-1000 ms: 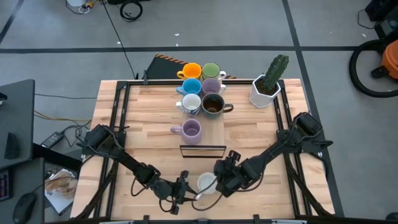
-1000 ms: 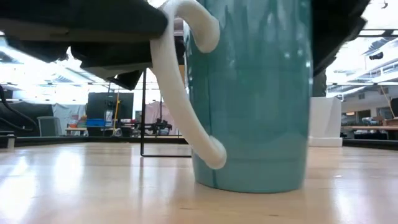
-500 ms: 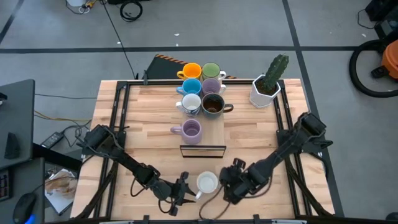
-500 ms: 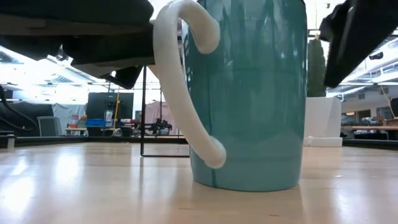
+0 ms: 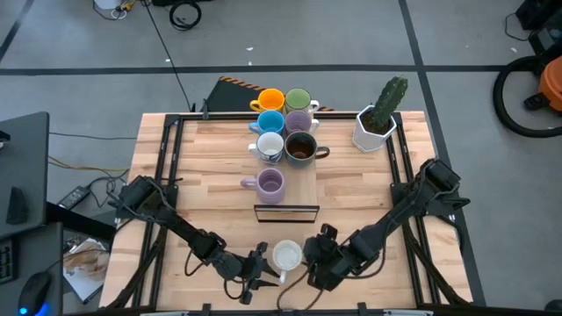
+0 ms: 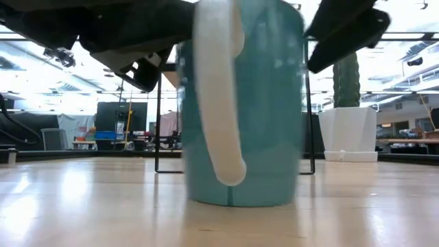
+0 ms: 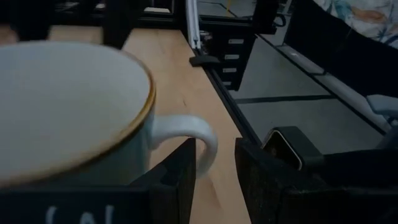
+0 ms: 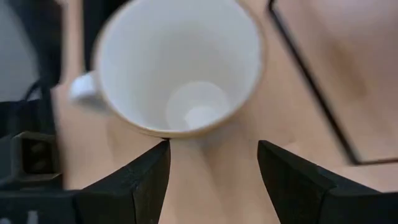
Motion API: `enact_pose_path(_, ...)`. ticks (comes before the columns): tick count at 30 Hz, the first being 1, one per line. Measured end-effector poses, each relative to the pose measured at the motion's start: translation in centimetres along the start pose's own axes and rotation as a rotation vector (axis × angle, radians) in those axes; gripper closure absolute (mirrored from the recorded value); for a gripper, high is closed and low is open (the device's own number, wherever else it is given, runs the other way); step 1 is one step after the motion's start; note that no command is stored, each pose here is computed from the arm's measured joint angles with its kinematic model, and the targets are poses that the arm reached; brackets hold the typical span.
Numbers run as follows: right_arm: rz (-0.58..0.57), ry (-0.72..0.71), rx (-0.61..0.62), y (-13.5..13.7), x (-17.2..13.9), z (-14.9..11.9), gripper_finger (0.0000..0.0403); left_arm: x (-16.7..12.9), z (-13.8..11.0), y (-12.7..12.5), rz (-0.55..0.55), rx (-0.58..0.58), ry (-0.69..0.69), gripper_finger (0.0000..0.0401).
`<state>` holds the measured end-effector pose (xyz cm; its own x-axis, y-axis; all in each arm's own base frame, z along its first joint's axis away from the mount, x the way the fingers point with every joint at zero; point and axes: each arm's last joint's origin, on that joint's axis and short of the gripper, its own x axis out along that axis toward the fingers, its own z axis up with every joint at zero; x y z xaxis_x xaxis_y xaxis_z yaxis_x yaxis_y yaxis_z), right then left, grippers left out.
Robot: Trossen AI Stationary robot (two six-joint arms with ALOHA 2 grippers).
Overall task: Place coffee mugs
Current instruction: Put the light blue mug on the shelf
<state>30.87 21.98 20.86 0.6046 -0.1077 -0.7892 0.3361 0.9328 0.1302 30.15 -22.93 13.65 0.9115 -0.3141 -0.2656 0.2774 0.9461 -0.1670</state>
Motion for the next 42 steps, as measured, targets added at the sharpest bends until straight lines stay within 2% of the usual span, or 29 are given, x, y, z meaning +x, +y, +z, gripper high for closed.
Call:
enact_pose_path(12,-0.102,-0.023,-0.037,-2.7,1.8,2.8,0.0156,0.1,0.2,0.5,0.045,0.0,-0.018,0.0284)
enact_pose_path(15,-0.086,-0.005,-0.027,-2.9,1.9,3.0,0.0156,0.1,0.2,0.4,0.059,0.013,-0.025,0.0284)
enact_pose_path(18,-0.065,0.029,-0.025,-2.8,1.8,2.7,0.0156,0.1,0.2,0.4,0.028,0.018,-0.007,0.0284)
enact_pose_path(22,-0.028,0.038,0.022,-1.8,1.3,1.7,0.0156,-0.7,0.9,-0.1,-0.022,0.026,0.031,0.0284)
enact_pose_path(29,0.014,0.043,0.105,0.2,-0.2,-0.5,0.016,-2.9,2.4,-1.2,-0.015,0.08,0.12,0.0284)
enact_pose_path(35,0.089,-0.083,0.118,2.9,0.3,-1.8,0.0167,-3.6,2.0,-1.4,0.042,0.124,0.185,0.0284)
enact_pose_path(42,-0.033,-0.147,0.05,6.7,1.2,-1.3,0.0172,-3.9,1.6,-1.2,0.072,0.112,0.239,0.0284)
